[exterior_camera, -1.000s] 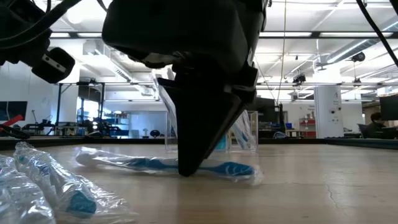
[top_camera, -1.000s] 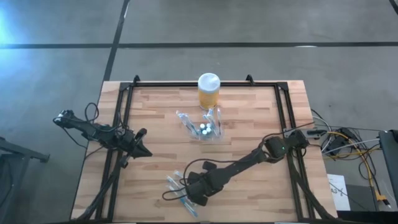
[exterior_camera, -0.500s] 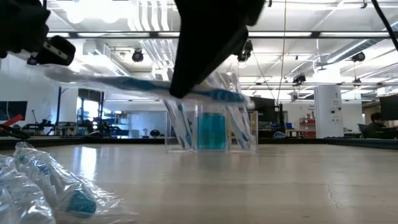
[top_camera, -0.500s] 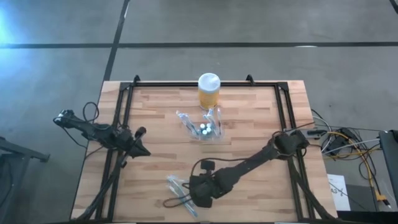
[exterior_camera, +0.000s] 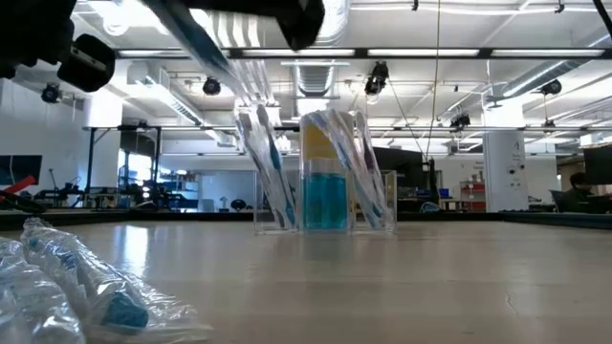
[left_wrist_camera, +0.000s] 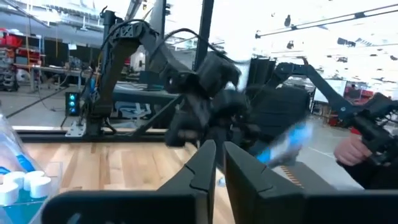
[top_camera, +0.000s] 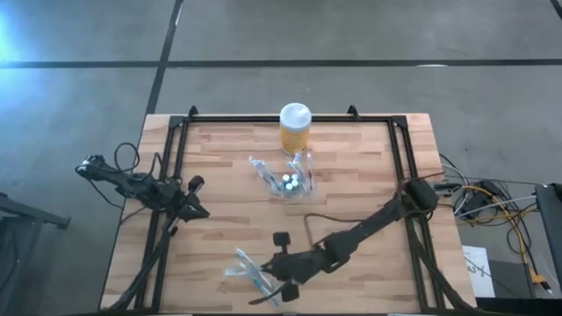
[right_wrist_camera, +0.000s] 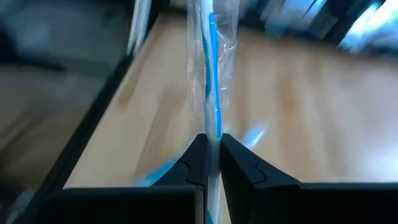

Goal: Pick & Place toothbrushing station
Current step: Put the blue toothbrush into the transparent organizer

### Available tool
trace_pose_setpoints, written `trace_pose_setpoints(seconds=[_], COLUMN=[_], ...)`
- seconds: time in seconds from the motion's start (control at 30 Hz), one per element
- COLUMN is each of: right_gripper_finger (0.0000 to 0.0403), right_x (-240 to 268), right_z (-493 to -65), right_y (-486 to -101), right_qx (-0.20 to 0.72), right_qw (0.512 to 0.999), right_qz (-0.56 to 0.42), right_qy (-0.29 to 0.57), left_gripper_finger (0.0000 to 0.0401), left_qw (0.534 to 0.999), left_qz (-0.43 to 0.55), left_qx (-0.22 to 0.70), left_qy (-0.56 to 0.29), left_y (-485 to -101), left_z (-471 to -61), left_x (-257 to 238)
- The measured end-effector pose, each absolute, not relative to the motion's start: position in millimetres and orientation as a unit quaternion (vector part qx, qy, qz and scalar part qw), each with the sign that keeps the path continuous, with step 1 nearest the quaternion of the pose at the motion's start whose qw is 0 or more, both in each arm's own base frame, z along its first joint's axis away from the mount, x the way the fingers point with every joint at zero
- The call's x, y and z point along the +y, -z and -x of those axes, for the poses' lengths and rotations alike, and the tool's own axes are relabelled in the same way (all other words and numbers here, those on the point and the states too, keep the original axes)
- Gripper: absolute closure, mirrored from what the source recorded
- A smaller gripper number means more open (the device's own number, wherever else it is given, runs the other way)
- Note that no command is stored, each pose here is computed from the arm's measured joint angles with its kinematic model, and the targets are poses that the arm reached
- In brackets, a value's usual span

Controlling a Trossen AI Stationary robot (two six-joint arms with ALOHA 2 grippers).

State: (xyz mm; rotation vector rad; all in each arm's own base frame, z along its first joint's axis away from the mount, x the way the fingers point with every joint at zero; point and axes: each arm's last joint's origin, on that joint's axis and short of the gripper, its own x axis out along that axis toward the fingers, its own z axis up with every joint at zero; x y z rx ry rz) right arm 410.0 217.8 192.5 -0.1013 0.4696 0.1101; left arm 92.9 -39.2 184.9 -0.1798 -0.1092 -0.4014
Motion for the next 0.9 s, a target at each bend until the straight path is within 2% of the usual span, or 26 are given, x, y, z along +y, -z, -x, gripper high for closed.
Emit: trace_pose_setpoints(seconds=[0.13, 0.5, 0.67, 0.9], right_gripper_finger=[0.0385, 0.0384, 0.0384, 0.0384], right_x=[205.6, 180.6, 170.1, 150.5], right_z=[-406.7, -392.4, -389.2, -395.7], right_y=[-185.3, -168.5, -164.8, -167.5], right_qx=[0.139, 0.026, 0.003, -0.004], right_qw=[0.988, 0.999, 1.000, 1.000], right_qz=[0.058, 0.024, -0.010, -0.013], right_qy=[-0.044, -0.034, -0.021, -0.007], left_gripper_finger=[0.0347, 0.0287, 0.0236, 0.0137], left_qw=[0.979, 0.983, 0.982, 0.982], left_qz=[0.081, 0.042, 0.038, 0.022], left_qx=[-0.057, -0.048, -0.032, -0.066], left_qy=[0.179, 0.174, 0.182, 0.175], left_y=[-185.0, -178.2, -175.1, -182.5], left_z=[-93.3, -94.4, -96.3, -101.8], left_x=[-38.1, -38.4, -39.9, -41.8])
